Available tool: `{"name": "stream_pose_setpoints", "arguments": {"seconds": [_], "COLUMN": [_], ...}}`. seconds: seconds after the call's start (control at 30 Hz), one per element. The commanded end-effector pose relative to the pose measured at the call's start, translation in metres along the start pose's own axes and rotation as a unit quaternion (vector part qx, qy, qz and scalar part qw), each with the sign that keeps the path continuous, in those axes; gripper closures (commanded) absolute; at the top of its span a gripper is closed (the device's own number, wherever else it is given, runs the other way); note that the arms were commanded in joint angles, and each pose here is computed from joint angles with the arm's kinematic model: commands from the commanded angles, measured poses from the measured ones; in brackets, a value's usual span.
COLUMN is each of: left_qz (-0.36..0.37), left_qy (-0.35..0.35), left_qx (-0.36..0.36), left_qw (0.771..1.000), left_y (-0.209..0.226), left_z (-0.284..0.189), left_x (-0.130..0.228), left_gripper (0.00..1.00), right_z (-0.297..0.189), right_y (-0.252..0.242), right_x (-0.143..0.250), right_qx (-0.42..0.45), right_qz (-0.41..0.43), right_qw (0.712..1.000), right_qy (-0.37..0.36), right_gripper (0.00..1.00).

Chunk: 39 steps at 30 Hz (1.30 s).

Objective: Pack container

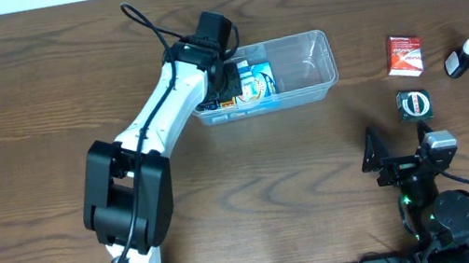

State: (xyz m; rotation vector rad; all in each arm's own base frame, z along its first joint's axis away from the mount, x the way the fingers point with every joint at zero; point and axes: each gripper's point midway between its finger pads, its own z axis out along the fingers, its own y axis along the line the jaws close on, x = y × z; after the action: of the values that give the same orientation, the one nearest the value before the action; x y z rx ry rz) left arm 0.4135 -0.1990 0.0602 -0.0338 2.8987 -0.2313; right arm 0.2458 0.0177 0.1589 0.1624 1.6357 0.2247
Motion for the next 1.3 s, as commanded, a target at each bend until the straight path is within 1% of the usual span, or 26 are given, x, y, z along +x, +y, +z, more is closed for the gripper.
{"name": "stream_pose_setpoints", "arguments": {"seconds": [0.0,0.23,0.6,0.8,0.87,0.97,1.1,1.13,1.17,1.2,1.23,1.27], "left_qz": [0.003,0.009,0.008,0.008,0.008,0.008,0.002,-0.004,-0.009,-0.018,-0.027,-0.042], "left_qy": [-0.002,-0.019,-0.049,-0.054,-0.054,-0.053,-0.083,-0.098,-0.11,-0.126,-0.141,-0.157], "left_qx": [-0.009,-0.044,-0.042,-0.039,-0.037,-0.018,0.003,0.007,0.011,0.013,0.013,0.008], "left_qw": [1.0,0.999,0.998,0.998,0.998,0.998,0.997,0.995,0.994,0.992,0.99,0.987], "left_y": [0.003,0.015,0.012,0.011,0.009,0.001,-0.003,0.0,0.004,0.011,0.019,0.033], "left_z": [0.005,0.004,0.004,0.001,-0.006,-0.027,-0.075,-0.089,-0.099,-0.113,-0.124,-0.137], "left_x": [-0.006,-0.012,-0.026,-0.028,-0.028,-0.03,-0.044,-0.05,-0.055,-0.061,-0.067,-0.073], "left_gripper": [0.94,0.94,0.94,0.94,0.94,0.94,0.94,0.92,0.83,0.78,0.77,0.72], "right_z": [0.0,0.0,0.0,0.0,0.0,0.0,0.0,0.0,0.0,0.0,0.0,0.0], "right_y": [-0.002,-0.002,-0.002,-0.002,-0.002,-0.002,-0.002,-0.002,-0.002,-0.002,-0.002,-0.002], "right_x": [0.001,0.001,0.001,0.001,0.001,0.001,0.001,0.001,0.001,0.001,0.001,0.001], "right_qx": [0.004,0.004,0.004,0.004,0.004,0.004,0.004,0.004,0.004,0.004,0.004,0.004], "right_qz": [-0.006,-0.007,-0.007,-0.007,-0.007,-0.007,-0.007,-0.007,-0.007,-0.007,-0.007,-0.007], "right_qw": [1.0,1.0,1.0,1.0,1.0,1.0,1.0,1.0,1.0,1.0,1.0,1.0], "right_qy": [0.001,0.001,0.001,0.001,0.001,0.001,0.001,0.001,0.001,0.001,0.001,0.001], "right_gripper": [0.01,0.01,0.01,0.01,0.01,0.01,0.01,0.01,0.01,0.01,0.01,0.01]}}
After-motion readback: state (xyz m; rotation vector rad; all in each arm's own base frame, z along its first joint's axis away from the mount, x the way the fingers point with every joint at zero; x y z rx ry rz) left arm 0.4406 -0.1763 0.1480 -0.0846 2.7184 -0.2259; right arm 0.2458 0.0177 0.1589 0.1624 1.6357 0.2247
